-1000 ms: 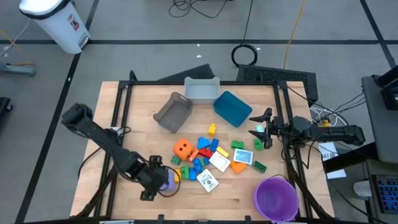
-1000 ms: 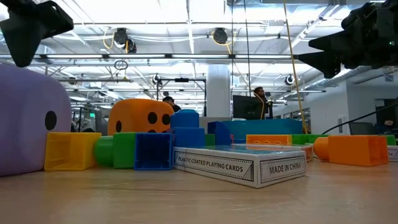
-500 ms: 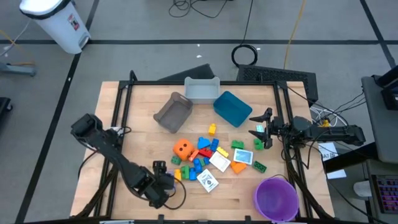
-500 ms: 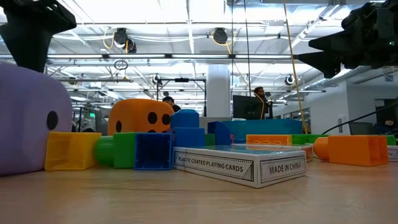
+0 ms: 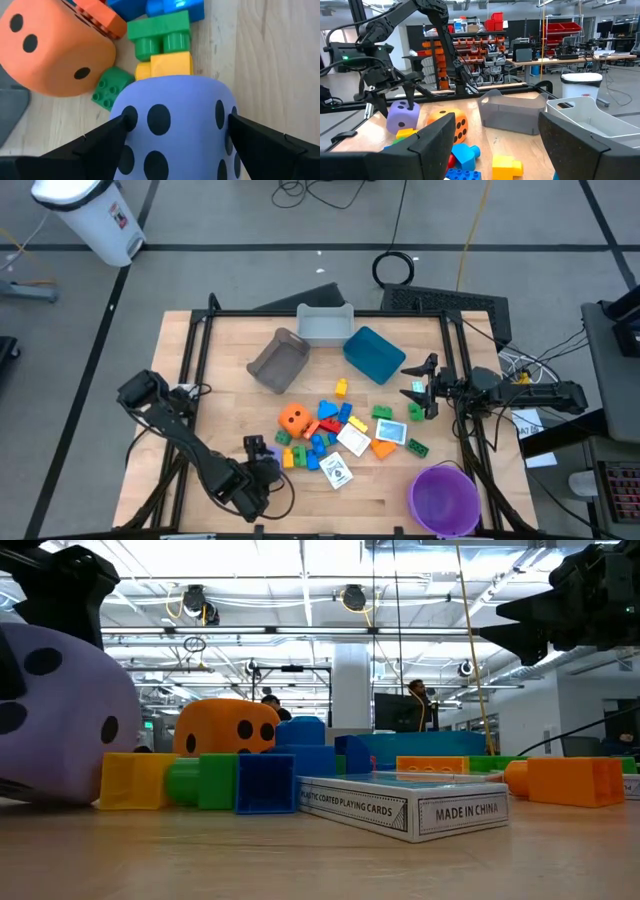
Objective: Pick & Place Toys
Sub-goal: Put the purple dice into the black bin
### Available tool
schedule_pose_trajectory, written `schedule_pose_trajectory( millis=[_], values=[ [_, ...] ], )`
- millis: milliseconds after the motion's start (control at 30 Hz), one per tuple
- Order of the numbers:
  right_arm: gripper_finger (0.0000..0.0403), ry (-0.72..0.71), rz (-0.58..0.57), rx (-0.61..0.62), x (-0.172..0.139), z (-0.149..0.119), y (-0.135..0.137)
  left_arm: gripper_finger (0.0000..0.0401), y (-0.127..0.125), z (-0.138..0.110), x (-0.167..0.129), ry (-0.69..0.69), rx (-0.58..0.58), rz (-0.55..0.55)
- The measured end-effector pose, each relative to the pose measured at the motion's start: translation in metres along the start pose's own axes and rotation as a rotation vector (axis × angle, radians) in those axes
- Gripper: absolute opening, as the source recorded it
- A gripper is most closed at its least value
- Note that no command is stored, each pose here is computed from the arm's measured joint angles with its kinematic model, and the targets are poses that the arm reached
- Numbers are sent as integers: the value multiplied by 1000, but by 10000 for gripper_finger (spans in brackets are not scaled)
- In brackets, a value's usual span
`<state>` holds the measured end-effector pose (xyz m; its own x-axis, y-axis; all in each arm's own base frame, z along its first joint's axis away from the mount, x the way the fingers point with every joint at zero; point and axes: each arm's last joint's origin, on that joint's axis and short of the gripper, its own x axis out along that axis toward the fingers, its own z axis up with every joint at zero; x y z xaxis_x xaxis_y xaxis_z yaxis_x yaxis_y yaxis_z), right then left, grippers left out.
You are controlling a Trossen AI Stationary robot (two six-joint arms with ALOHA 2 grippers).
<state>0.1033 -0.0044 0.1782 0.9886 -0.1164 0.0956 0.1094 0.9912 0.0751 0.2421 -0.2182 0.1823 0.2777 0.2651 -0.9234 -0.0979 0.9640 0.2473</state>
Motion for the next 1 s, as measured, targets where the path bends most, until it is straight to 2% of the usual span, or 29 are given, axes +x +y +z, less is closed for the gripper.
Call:
schedule_pose_trajectory(
  millis=[133,333,633,733,867,1000],
  values=[
    [279,0,0,1,0,0,0,334,1,-1,1,35,15,-17],
    [279,0,0,-1,0,0,0,255,2,-1,1,46,-32,-21],
    [279,0,0,-1,0,0,0,250,7,2,-5,35,-40,-39],
    [279,0,0,-2,0,0,0,249,15,1,-16,9,-56,-56],
    [279,0,0,-2,0,0,0,215,30,3,-38,-39,-110,-101],
    [279,0,0,-2,0,0,0,206,46,8,-53,-111,-158,-102]
  ],
)
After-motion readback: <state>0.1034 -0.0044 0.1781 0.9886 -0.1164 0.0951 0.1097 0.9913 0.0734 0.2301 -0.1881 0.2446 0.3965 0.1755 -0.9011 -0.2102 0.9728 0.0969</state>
